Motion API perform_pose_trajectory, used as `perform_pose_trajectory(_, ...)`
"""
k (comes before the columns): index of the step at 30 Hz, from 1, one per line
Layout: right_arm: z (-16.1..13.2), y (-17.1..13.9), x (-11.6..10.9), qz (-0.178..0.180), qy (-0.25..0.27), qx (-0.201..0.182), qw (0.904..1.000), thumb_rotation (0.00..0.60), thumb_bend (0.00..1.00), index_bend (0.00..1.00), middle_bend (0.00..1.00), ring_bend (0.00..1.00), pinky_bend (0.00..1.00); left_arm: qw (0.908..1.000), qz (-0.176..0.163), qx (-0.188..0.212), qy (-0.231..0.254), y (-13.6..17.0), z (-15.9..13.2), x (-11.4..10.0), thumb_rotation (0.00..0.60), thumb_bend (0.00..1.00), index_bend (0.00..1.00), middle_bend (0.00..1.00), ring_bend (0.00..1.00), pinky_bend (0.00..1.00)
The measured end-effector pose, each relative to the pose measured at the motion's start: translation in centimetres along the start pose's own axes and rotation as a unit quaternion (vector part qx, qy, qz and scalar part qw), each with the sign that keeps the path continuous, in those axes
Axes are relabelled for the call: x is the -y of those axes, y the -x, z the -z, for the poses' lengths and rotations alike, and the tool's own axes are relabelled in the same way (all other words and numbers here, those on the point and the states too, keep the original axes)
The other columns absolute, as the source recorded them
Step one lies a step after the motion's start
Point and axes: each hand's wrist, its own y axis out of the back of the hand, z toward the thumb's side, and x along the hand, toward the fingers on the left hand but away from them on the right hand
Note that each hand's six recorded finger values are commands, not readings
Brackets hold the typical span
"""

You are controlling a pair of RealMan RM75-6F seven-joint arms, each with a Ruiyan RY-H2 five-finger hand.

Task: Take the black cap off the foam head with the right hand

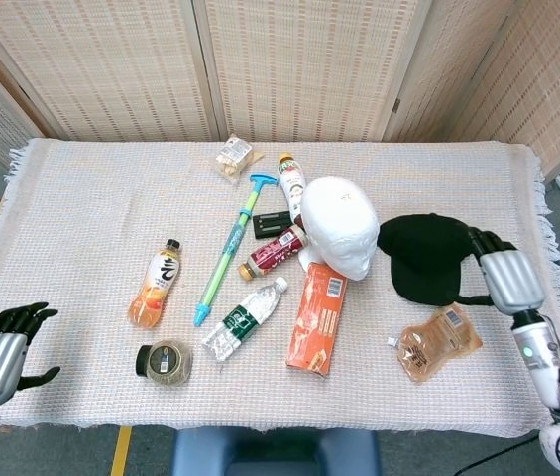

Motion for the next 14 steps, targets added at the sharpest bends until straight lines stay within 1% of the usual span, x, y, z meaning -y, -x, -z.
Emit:
perform_pose_trajectory(6, 2.0, -5.6, -1.8, 0.028, 0.01, 0.033, 0.999, 0.418, 0.01, 0.02, 0.18, 0.18, 0.36, 0.9998, -0.018, 0.0, -0.002, -0.1, -0.1, -0.3, 0.6, 0.08, 0.24, 0.19, 0.17, 0.18)
perform_pose_trajectory(12, 2.6, -10.9, -2.5, 0.039, 0.026, 0.047, 0.9978, 0.419, 0.02, 0.06, 0.21, 0.2, 0.36, 0.9997, -0.026, -0.002, -0.004, 0.0, -0.1, -0.5, 0.6, 0.08, 0.24, 0.19, 0.17, 0.18)
perform_pose_trajectory(14, 2.5, -12.1, -2.5, 0.039, 0.03, 0.049, 0.9976, 0.421, 0.02, 0.06, 0.22, 0.2, 0.36, 0.9995, -0.03, -0.003, -0.004, 0.1, -0.1, -0.6, 0.6, 0.08, 0.24, 0.19, 0.17, 0.18)
